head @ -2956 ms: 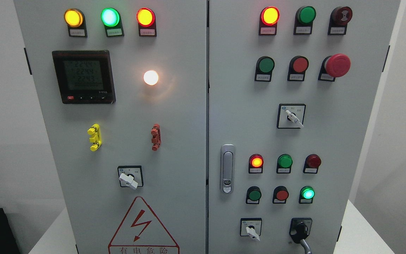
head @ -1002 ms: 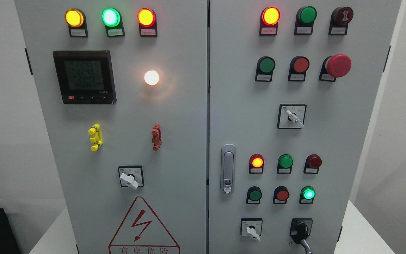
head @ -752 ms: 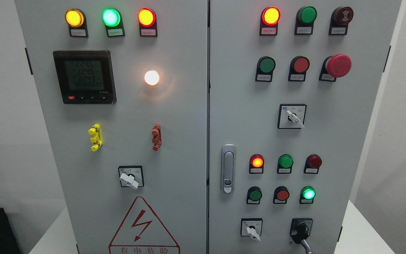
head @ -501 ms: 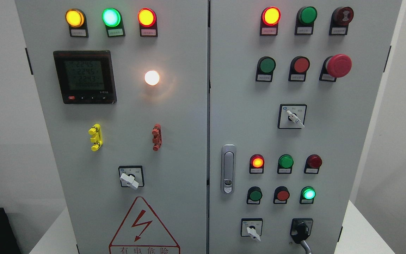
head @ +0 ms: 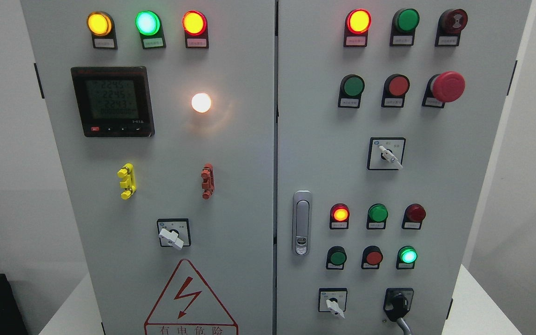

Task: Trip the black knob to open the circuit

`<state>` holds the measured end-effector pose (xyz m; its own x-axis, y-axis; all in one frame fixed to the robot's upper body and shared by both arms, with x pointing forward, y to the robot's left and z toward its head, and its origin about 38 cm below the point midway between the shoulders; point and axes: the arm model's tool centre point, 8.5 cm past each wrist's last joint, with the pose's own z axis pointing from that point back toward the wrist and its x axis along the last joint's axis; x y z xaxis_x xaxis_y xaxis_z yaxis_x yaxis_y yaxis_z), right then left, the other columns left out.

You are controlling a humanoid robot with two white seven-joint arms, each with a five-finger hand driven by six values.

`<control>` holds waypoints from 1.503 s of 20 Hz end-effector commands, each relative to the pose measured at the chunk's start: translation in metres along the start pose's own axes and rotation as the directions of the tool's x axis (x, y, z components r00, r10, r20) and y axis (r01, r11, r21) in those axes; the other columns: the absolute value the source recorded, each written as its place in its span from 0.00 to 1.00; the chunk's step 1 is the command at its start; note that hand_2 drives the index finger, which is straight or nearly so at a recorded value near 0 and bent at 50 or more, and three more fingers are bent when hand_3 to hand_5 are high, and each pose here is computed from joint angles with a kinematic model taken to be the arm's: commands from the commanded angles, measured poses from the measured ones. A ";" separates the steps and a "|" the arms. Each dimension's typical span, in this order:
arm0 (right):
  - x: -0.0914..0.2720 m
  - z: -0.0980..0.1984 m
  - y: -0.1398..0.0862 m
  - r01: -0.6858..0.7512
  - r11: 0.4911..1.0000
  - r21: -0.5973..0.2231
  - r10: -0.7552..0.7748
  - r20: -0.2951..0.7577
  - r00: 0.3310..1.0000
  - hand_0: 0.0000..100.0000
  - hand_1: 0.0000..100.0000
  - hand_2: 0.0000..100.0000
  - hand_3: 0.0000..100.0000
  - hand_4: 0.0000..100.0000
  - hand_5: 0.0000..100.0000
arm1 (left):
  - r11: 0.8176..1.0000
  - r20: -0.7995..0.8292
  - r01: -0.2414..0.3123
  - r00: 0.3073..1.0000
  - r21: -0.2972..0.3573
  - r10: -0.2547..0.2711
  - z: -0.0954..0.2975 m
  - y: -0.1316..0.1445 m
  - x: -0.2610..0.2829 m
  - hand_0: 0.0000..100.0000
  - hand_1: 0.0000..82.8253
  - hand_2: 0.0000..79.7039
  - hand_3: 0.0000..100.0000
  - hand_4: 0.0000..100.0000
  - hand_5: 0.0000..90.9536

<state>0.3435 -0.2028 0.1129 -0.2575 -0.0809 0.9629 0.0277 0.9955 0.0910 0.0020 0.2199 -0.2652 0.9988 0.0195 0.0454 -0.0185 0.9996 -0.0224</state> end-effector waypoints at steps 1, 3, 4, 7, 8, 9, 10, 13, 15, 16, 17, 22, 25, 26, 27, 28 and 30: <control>0.014 -0.004 0.006 0.004 1.000 0.029 -0.006 0.053 0.999 0.00 0.00 0.05 1.00 1.00 1.00 | 1.000 0.006 -0.005 1.000 0.000 0.005 0.000 0.000 0.002 0.12 0.47 0.00 0.00 0.00 0.00; 0.014 -0.004 0.005 0.002 1.000 0.027 -0.003 0.053 0.999 0.00 0.00 0.05 1.00 1.00 1.00 | 1.000 0.006 -0.005 1.000 0.000 0.005 0.000 0.000 0.002 0.12 0.47 0.00 0.00 0.00 0.00; 0.014 -0.005 0.004 0.001 1.000 0.025 -0.002 0.052 0.999 0.00 0.00 0.05 1.00 1.00 1.00 | 1.000 0.006 -0.003 1.000 0.000 0.003 0.000 0.000 0.002 0.12 0.47 0.00 0.00 0.00 0.00; 0.014 -0.005 0.001 -0.001 1.000 0.018 0.001 0.051 0.999 0.00 0.00 0.05 1.00 1.00 1.00 | 1.000 0.004 -0.005 1.000 0.000 0.005 0.000 0.000 0.002 0.12 0.47 0.00 0.00 0.00 0.00; 0.014 -0.005 0.000 -0.003 1.000 0.017 0.003 0.051 0.999 0.00 0.00 0.05 1.00 1.00 1.00 | 1.000 0.004 -0.005 1.000 0.000 0.005 0.000 0.000 0.002 0.12 0.47 0.00 0.00 0.00 0.00; 0.014 -0.005 0.000 -0.003 1.000 0.017 0.003 0.051 0.999 0.00 0.00 0.05 1.00 1.00 1.00 | 1.000 0.004 -0.005 1.000 0.000 0.005 0.000 0.000 0.002 0.12 0.47 0.00 0.00 0.00 0.00; 0.014 -0.005 0.000 -0.002 1.000 0.017 0.001 0.051 0.999 0.00 0.00 0.05 1.00 1.00 1.00 | 1.000 0.006 -0.005 1.000 0.000 0.005 0.000 0.000 0.002 0.12 0.47 0.00 0.00 0.00 0.00; 0.014 -0.005 -0.002 -0.005 1.000 0.013 0.004 0.051 0.999 0.00 0.00 0.05 1.00 1.00 1.00 | 1.000 0.004 -0.005 1.000 0.000 0.005 0.000 0.000 0.002 0.12 0.47 0.00 0.00 0.00 0.00; 0.013 -0.005 -0.002 -0.007 1.000 0.012 0.006 0.050 0.999 0.00 0.00 0.05 1.00 1.00 1.00 | 1.000 0.004 -0.003 1.000 0.000 0.003 0.000 0.000 0.002 0.12 0.47 0.00 0.00 0.00 0.00; 0.014 -0.005 -0.002 -0.005 1.000 0.012 0.005 0.051 0.999 0.00 0.00 0.05 1.00 1.00 1.00 | 1.000 0.006 -0.005 1.000 0.000 0.005 0.000 0.000 0.002 0.12 0.47 0.00 0.00 0.00 0.00; 0.014 -0.005 -0.002 -0.005 1.000 0.012 0.005 0.051 0.999 0.00 0.00 0.05 1.00 1.00 1.00 | 1.000 0.006 -0.005 1.000 0.000 0.005 0.000 0.000 0.002 0.12 0.47 0.00 0.00 0.00 0.00; 0.013 -0.005 -0.007 -0.011 1.000 -0.001 0.011 0.050 0.999 0.00 0.00 0.05 1.00 1.00 1.00 | 1.000 0.004 -0.005 1.000 0.000 0.005 0.000 0.000 0.002 0.12 0.47 0.00 0.00 0.00 0.00; 0.013 -0.005 -0.008 -0.013 1.000 -0.002 0.013 0.050 0.999 0.00 0.00 0.05 1.00 1.00 1.00 | 1.000 0.006 -0.005 1.000 0.000 0.005 0.000 0.000 0.002 0.12 0.47 0.00 0.00 0.00 0.00; 0.013 -0.005 -0.009 -0.012 1.000 -0.004 0.012 0.050 0.999 0.00 0.00 0.05 1.00 1.00 1.00 | 1.000 0.006 -0.003 1.000 0.000 0.003 0.000 0.000 0.002 0.12 0.47 0.00 0.00 0.00 0.00; 0.014 -0.005 -0.010 -0.014 1.000 -0.008 0.014 0.051 0.999 0.00 0.00 0.05 1.00 1.00 1.00 | 1.000 0.006 -0.005 1.000 0.000 0.005 0.000 0.000 0.002 0.12 0.47 0.00 0.00 0.00 0.00; 0.014 -0.005 -0.010 -0.014 1.000 -0.008 0.014 0.051 0.999 0.00 0.00 0.05 1.00 1.00 1.00 | 1.000 0.006 -0.005 1.000 0.000 0.005 0.000 0.000 0.002 0.12 0.47 0.00 0.00 0.00 0.00; 0.014 -0.006 -0.011 -0.015 1.000 -0.009 0.016 0.052 0.999 0.00 0.00 0.05 1.00 1.00 1.00 | 1.000 0.004 -0.005 1.000 0.000 0.005 0.000 0.000 0.002 0.12 0.47 0.00 0.00 0.00 0.00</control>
<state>0.3434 -0.2153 0.1126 -0.2591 -0.0673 0.9635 0.0553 0.9949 0.0844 0.0020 0.2199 -0.2652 0.9988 0.0194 0.0454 -0.0184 0.9996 -0.0224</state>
